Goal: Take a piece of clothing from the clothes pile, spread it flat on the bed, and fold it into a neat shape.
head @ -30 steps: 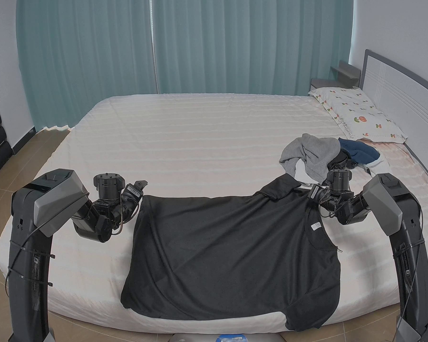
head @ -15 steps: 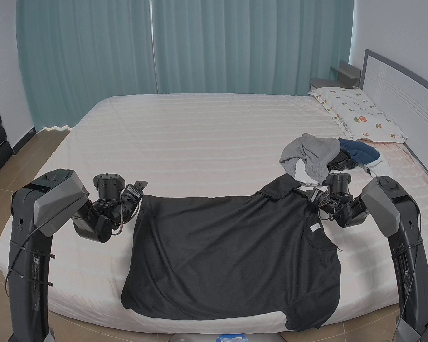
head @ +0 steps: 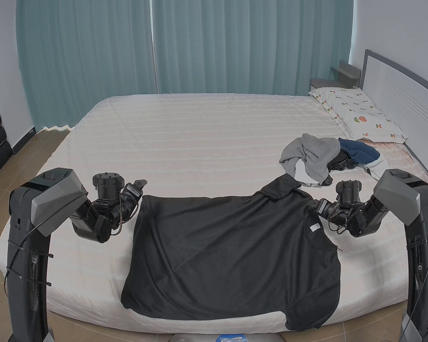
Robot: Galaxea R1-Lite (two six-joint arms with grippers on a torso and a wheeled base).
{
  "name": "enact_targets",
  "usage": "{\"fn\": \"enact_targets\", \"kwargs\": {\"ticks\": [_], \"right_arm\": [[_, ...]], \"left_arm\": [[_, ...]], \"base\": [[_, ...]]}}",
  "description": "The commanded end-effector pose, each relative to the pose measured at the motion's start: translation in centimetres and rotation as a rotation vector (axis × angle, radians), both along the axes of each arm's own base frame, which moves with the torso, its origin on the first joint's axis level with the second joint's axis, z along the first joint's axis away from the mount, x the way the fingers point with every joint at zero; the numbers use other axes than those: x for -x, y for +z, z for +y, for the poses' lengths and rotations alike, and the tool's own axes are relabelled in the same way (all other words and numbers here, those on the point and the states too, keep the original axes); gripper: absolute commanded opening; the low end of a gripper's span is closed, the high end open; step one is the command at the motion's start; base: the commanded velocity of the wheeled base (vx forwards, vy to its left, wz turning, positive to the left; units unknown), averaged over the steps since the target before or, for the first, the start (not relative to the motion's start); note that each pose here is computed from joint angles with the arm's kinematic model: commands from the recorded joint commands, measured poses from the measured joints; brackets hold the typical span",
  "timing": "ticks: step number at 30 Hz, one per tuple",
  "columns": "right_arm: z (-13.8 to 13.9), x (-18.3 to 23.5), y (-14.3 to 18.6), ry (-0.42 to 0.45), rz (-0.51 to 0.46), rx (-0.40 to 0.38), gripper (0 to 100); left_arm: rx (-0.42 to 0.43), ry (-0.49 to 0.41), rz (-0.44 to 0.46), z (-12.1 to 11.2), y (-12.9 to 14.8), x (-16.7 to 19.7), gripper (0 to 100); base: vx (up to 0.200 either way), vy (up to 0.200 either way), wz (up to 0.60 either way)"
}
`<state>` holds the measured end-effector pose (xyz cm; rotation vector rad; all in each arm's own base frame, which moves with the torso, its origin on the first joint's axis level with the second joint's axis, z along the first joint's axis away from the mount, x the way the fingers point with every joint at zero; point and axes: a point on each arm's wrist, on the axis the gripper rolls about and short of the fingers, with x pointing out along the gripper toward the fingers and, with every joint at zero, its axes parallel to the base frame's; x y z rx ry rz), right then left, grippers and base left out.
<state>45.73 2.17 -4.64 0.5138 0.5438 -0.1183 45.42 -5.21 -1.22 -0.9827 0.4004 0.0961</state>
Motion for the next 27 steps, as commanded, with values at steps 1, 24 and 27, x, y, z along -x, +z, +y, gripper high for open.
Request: {"fn": "enact_targets", "kwargs": {"ticks": [1, 24, 27], "right_arm": [[0.2, 7.4, 5.2, -0.006, 0.008, -0.099, 100], [-0.2, 20.6, 2.3, 0.017, 0.116, -0.366, 100], [0.6, 21.0, 1.4, 0.042, 0.142, -0.359, 100]], "left_arm": [[-0.005, 0.004, -0.052, -0.3, 3.3, 0.9, 100], [-0.004, -0.113, 0.184, -0.3, 0.5, 17.5, 100], [-0.004, -0.134, 0.187, -0.7, 0.5, 18.1, 100]], "base": [[0.000, 0.000, 0.00], [-0.052, 0.000, 0.00], [-0.200, 0.000, 0.00]]}}
